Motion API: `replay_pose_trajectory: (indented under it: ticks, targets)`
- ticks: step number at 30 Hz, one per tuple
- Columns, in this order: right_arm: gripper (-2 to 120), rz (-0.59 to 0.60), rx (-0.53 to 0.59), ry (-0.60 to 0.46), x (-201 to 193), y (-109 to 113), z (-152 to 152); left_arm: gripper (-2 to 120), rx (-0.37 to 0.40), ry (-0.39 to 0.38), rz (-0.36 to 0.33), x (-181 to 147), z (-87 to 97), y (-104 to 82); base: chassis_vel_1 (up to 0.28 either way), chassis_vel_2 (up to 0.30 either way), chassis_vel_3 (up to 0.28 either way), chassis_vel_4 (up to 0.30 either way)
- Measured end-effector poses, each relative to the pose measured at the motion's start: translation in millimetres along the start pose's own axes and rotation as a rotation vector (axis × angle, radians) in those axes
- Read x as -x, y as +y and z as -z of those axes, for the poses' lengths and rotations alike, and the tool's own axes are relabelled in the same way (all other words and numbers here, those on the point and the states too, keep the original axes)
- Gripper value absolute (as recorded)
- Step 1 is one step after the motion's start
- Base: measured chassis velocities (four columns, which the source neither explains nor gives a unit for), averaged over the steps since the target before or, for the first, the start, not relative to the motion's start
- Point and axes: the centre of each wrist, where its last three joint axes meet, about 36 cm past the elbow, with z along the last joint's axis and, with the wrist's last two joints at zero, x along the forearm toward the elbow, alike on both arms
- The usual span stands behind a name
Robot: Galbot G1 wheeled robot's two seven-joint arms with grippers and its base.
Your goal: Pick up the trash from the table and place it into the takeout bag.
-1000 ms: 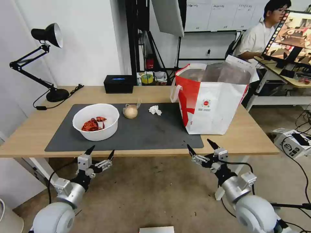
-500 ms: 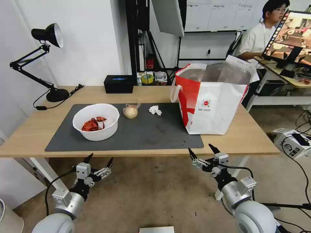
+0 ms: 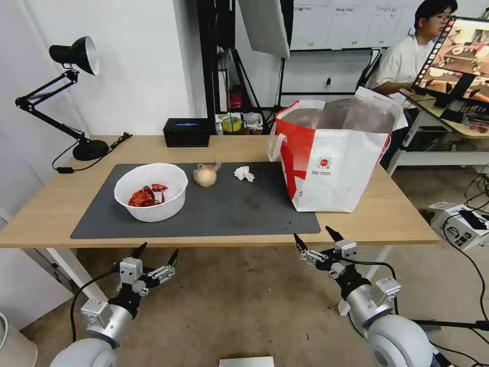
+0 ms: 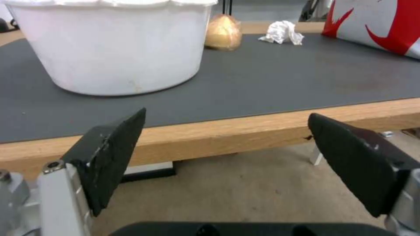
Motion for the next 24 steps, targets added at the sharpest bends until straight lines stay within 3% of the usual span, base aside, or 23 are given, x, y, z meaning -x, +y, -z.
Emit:
replay_pose_trajectory:
  ticks: [15, 18, 21, 24]
  targets:
    - [100, 0.065, -0.050, -0.035, 59.8, 15.5, 41.6, 100, 0.013, -0.007, -0.051, 17.9, 3.0, -1.1, 0.000, 0.000, 0.000, 0.000]
    - [100, 0.083, -0.070, -0.037, 94.7, 20.9, 55.0, 100, 0.015, -0.004, -0.044, 15.0, 2.8, 0.7, 0.000, 0.000, 0.000, 0.000]
    - [100, 0.091, -0.072, -0.033, 105.5, 23.0, 56.2, 100, 0.015, -0.004, -0.042, 14.7, 2.9, 1.0, 0.000, 0.000, 0.000, 0.000]
    - [100, 0.126, -0.066, 0.011, 148.7, 31.3, 50.4, 100, 0.004, -0.007, -0.038, 14.8, 1.8, -1.8, 0.000, 0.000, 0.000, 0.000]
